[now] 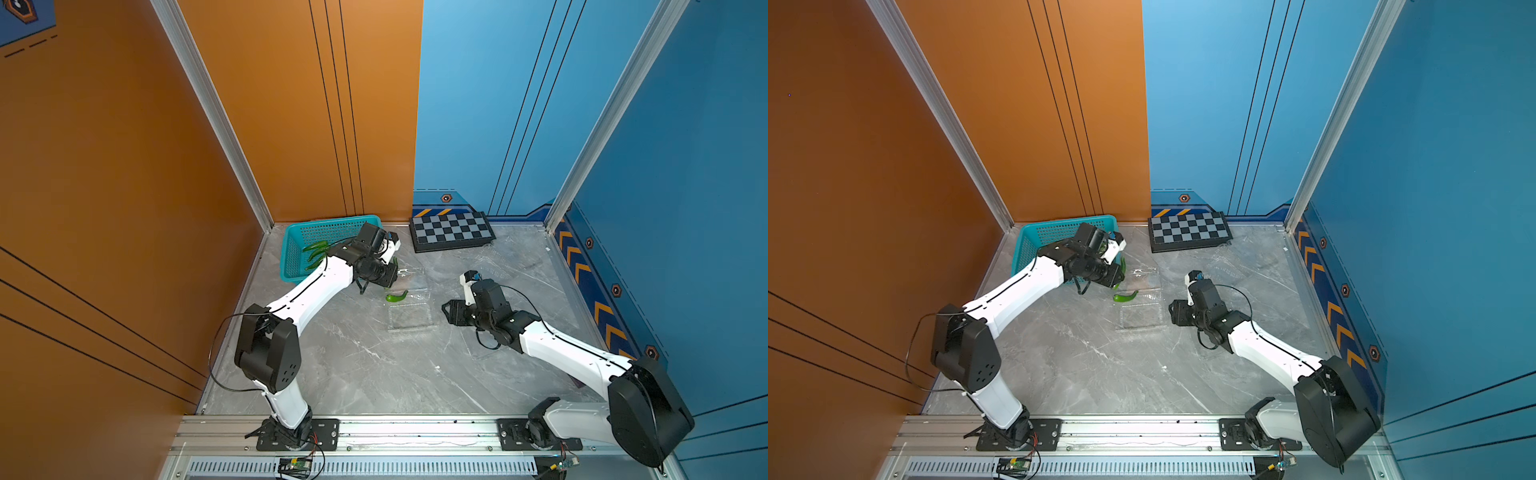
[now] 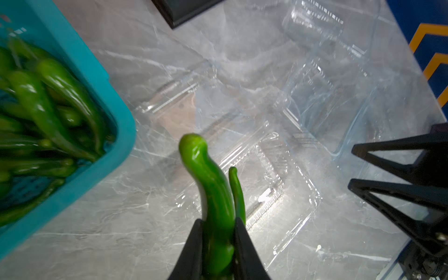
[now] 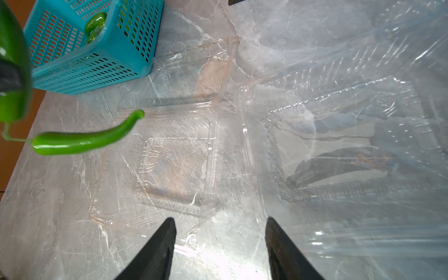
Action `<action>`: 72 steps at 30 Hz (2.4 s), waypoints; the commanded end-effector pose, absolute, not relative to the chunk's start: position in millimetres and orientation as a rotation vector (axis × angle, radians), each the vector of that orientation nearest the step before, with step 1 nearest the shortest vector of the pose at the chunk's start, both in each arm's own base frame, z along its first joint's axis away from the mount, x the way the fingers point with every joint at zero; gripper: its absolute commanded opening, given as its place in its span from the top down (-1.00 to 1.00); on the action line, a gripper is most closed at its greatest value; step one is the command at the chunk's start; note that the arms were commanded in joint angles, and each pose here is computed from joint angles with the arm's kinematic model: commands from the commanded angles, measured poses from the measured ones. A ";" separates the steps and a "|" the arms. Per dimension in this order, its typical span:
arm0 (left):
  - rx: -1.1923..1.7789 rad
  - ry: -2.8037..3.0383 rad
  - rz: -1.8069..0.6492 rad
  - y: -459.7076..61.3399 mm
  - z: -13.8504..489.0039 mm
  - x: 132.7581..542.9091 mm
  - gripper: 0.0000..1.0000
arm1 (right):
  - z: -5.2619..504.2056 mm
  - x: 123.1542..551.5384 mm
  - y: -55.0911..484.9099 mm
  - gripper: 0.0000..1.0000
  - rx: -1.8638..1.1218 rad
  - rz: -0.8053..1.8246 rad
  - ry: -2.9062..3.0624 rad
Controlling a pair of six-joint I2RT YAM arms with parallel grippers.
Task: Take small green peppers out of containers
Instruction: Pick up the green pepper from the packing box, then place the green pepper in the basket, then reset both arms
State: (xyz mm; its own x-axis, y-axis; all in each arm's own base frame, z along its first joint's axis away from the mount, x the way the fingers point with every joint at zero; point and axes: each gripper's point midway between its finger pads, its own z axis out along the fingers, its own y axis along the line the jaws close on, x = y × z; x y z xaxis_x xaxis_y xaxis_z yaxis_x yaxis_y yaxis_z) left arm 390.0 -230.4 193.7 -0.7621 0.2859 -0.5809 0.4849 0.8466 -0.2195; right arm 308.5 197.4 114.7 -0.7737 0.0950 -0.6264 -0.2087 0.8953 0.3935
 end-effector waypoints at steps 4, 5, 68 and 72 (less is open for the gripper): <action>0.398 2.371 -0.458 -186.6 247.1 428.9 0.93 | 116.1 310.2 196.1 -0.22 -0.061 0.595 2.386; 0.371 2.359 -0.453 -177.6 251.8 437.1 0.94 | 116.2 310.2 196.7 -0.22 -0.064 0.597 2.386; -0.084 1.868 0.229 -11.8 177.0 399.9 -0.50 | 194.7 358.4 35.6 -1.00 0.071 -0.348 1.860; -0.080 1.860 0.265 -4.4 163.7 382.1 -0.52 | 186.2 355.5 32.3 -1.00 0.037 -0.381 1.867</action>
State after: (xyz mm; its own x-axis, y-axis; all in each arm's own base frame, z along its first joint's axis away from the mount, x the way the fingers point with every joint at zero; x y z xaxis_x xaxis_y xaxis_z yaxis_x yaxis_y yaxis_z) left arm 385.0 -14.4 139.0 -0.4073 0.0490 -0.9120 -0.1379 0.9838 0.1145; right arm 354.5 42.6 167.5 -0.3962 -0.1325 -0.9086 0.1622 0.9639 -0.2113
